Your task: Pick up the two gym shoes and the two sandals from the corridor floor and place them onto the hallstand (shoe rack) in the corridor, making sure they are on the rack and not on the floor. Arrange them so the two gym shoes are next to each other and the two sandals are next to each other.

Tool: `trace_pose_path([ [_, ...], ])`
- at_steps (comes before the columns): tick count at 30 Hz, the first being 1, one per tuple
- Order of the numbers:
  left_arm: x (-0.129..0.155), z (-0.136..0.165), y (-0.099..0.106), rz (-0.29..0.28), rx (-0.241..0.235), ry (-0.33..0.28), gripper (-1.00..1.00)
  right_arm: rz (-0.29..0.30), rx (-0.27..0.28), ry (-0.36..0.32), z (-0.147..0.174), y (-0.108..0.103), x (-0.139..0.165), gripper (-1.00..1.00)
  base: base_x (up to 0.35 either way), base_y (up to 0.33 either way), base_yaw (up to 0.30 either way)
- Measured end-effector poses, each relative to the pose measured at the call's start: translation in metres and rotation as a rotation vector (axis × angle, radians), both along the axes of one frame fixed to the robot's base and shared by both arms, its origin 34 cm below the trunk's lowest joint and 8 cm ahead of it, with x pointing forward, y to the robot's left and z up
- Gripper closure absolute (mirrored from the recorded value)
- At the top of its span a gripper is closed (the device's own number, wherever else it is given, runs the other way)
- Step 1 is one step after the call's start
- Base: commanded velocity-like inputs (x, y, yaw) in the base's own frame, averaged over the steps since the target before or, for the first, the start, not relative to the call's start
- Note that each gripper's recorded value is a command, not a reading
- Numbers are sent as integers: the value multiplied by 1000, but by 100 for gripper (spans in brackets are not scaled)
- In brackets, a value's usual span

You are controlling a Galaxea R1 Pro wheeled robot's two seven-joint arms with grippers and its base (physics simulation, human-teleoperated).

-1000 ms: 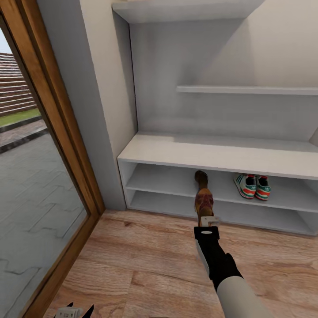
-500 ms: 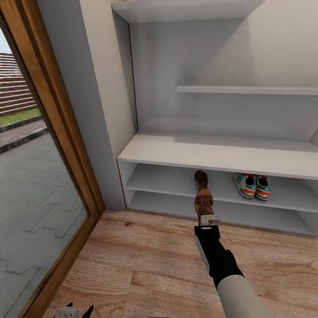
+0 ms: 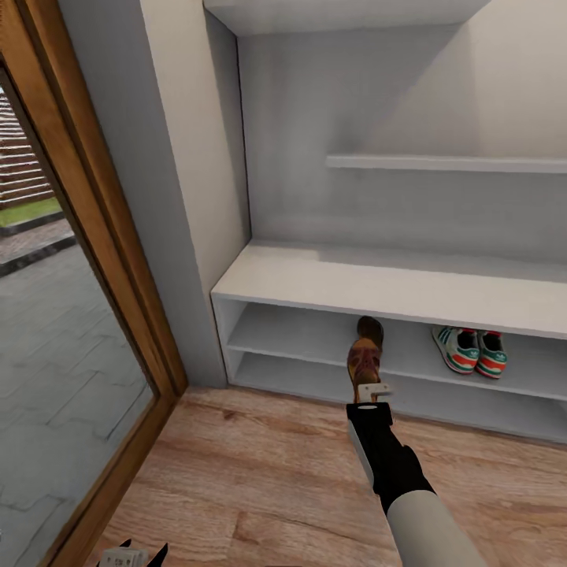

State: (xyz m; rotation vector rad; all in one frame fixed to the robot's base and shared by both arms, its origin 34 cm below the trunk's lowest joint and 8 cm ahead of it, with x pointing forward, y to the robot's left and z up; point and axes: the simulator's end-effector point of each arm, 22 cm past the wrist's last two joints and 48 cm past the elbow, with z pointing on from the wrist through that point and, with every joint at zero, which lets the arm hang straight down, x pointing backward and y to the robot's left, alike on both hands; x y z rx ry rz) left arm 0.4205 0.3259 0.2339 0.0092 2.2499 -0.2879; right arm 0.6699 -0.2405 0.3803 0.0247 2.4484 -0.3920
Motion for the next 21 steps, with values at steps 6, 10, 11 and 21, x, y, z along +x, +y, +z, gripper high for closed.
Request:
trace_pose_path([
  [6,0,0,0,1,1,-1,-100,1,-1,1,0,0,0,100,113,0,207],
  [10,0,0,1,0,1,-1,-100,0,-1,1,-1,0,0,100,162,0,34],
  [11,0,0,0,0,0,-1,-100,1,-1,4,-2,0,-1,100,283,0,10],
  [21,0,0,0,1,-1,-1,-100,3,-1,20,-8,1,-5,100,160,0,2],
])
